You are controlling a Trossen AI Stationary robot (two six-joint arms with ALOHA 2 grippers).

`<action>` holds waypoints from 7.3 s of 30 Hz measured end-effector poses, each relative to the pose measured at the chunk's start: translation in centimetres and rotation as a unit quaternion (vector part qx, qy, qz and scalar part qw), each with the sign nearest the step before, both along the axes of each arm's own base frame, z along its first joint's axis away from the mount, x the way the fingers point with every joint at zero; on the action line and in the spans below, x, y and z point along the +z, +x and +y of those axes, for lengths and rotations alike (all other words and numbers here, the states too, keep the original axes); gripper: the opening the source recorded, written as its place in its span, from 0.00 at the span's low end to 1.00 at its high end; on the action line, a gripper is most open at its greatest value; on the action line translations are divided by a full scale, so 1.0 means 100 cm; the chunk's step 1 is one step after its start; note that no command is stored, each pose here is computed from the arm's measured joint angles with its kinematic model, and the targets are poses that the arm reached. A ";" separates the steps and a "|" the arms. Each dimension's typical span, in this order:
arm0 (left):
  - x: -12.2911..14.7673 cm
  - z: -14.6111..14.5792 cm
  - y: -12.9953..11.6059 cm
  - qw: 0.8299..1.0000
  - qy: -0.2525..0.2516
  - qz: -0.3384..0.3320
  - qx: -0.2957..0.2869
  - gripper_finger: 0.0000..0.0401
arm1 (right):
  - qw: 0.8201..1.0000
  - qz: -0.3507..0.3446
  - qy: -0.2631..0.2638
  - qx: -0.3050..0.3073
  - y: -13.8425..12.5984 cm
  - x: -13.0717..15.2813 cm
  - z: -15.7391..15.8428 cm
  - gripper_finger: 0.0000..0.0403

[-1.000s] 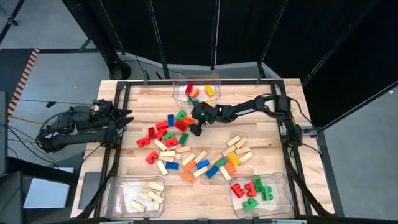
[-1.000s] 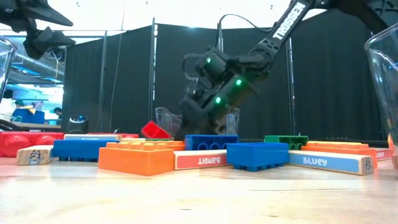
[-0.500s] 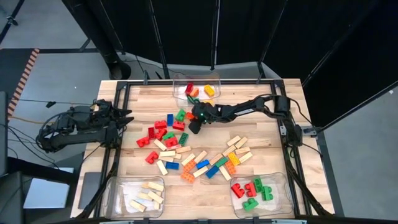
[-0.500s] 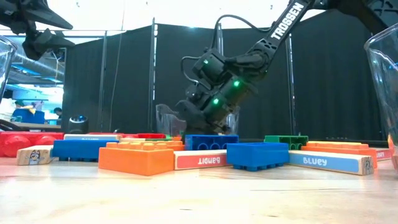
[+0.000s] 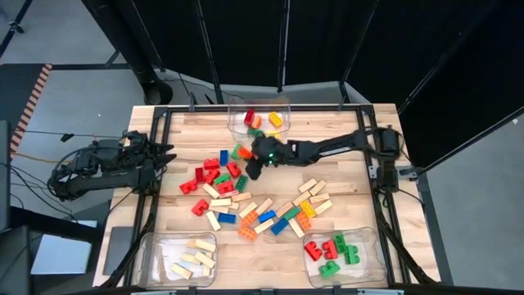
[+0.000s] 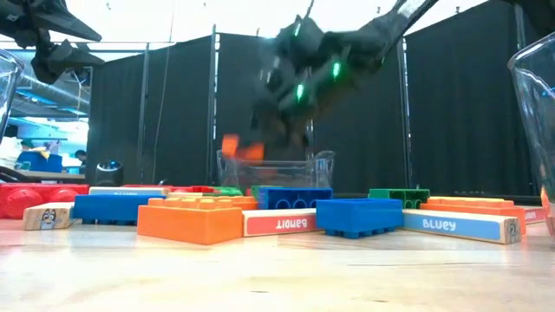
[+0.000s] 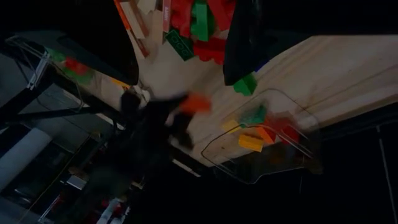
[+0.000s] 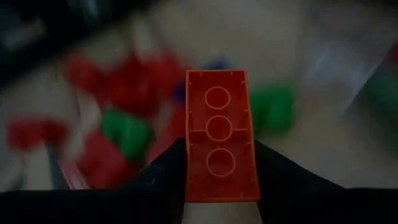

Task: Sort blocks by size
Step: Put the 3-stud orange game piece into the top center transparent bin, then put the 2-stud green game piece into the bottom right transparent bin

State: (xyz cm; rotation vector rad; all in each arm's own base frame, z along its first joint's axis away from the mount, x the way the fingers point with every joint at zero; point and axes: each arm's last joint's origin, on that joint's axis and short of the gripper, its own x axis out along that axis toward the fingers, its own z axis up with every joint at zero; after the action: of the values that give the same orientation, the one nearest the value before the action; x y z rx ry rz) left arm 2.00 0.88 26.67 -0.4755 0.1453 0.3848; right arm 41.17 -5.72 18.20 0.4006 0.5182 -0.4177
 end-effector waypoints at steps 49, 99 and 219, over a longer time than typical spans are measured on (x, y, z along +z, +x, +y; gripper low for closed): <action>-0.002 0.000 -0.001 1.000 0.000 0.009 0.003 0.61 | 0.993 -0.021 -0.117 -0.011 0.104 -0.011 0.005 0.58; -0.004 0.000 -0.001 1.000 0.009 0.022 0.000 0.61 | 0.946 0.265 -0.135 0.132 0.061 0.030 0.090 0.37; -0.004 0.000 -0.001 1.000 0.009 0.026 0.006 0.61 | 0.894 0.432 0.116 0.038 -0.091 0.137 0.226 0.43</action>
State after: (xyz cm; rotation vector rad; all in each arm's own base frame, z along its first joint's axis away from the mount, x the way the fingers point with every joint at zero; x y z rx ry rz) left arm 1.89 0.92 26.25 -0.4494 0.1885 0.4105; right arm 32.11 16.89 31.95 0.4109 1.4609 -0.4488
